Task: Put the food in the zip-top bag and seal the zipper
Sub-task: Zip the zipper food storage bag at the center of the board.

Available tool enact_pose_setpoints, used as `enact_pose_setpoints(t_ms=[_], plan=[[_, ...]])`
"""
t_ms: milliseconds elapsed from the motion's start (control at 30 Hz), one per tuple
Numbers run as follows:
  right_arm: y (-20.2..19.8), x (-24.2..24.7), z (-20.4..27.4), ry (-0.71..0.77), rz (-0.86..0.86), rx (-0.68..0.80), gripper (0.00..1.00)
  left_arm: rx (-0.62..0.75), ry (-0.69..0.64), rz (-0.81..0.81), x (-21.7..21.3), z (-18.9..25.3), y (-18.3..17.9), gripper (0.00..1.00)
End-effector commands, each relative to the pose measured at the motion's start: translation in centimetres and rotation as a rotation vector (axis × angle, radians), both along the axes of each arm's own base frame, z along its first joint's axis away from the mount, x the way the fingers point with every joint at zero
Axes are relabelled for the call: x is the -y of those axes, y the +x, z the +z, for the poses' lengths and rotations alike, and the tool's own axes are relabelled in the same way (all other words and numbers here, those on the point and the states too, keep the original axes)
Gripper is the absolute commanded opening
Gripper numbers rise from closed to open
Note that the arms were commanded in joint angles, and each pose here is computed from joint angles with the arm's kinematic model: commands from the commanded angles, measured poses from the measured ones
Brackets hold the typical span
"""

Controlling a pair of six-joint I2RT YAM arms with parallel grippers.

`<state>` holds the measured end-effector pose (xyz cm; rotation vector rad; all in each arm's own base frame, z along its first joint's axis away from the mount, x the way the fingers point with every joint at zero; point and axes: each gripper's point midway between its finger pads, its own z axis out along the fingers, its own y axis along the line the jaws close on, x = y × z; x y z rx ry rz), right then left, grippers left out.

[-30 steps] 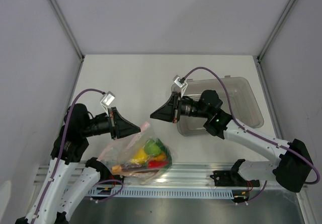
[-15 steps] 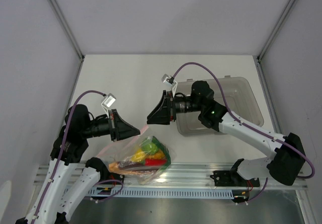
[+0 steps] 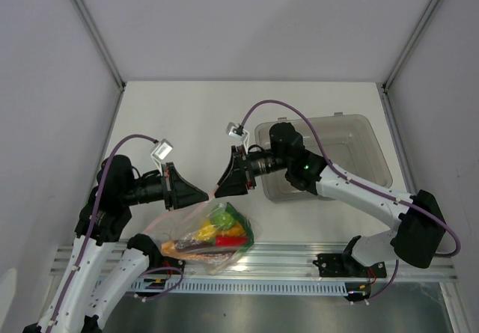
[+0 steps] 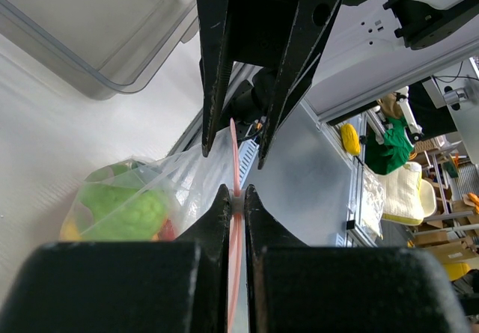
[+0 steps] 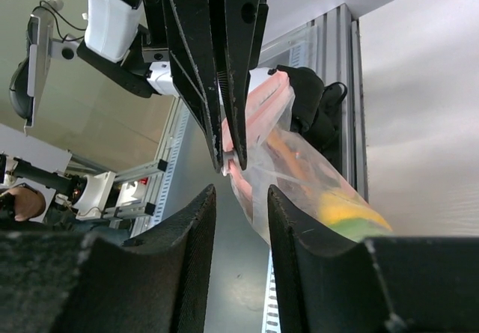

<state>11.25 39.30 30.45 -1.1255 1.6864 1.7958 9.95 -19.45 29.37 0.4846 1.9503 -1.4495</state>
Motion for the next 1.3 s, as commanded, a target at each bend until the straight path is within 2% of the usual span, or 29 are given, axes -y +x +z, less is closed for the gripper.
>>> enact_pose_setpoints(t_ms=[0, 233, 400, 467, 500, 533, 700, 900, 1267], plan=[[-0.3, -0.4, 1.7, 0.045, 0.035, 0.048, 0.36, 0.063, -0.018, -0.037, 0.2, 1.5, -0.5, 0.01], [-0.8, -1.3, 1.5, 0.043, 0.07, 0.035, 0.32, 0.063, -0.017, -0.038, 0.1, 1.3, -0.6, 0.01], [-1.1, -1.6, 1.6, 0.041, 0.083, 0.04, 0.25, 0.064, -0.016, -0.036, 0.1, 1.3, -0.7, 0.01], [-1.1, -1.7, 1.7, 0.041, 0.08, 0.043, 0.16, 0.066, -0.016, -0.038, 0.1, 1.3, -0.7, 0.0], [-1.0, -1.7, 1.7, 0.042, 0.074, 0.046, 0.04, 0.066, -0.015, -0.037, 0.1, 1.3, -0.7, 0.01], [-1.0, -1.7, 1.7, 0.039, 0.072, 0.045, 0.0, 0.066, -0.014, -0.039, 0.1, 1.2, -0.7, 0.01], [-0.6, -1.4, 1.6, 0.023, 0.032, 0.075, 0.0, 0.064, -0.009, -0.037, 0.0, 1.1, -0.7, 0.01], [2.4, -0.3, 1.2, -0.005, -0.13, 0.111, 0.0, 0.063, 0.007, -0.022, -0.1, 0.8, -0.6, 0.01], [5.0, 1.7, 1.1, -0.01, -0.217, 0.112, 0.0, 0.064, 0.076, 0.057, -1.1, 0.2, -0.1, 0.01]])
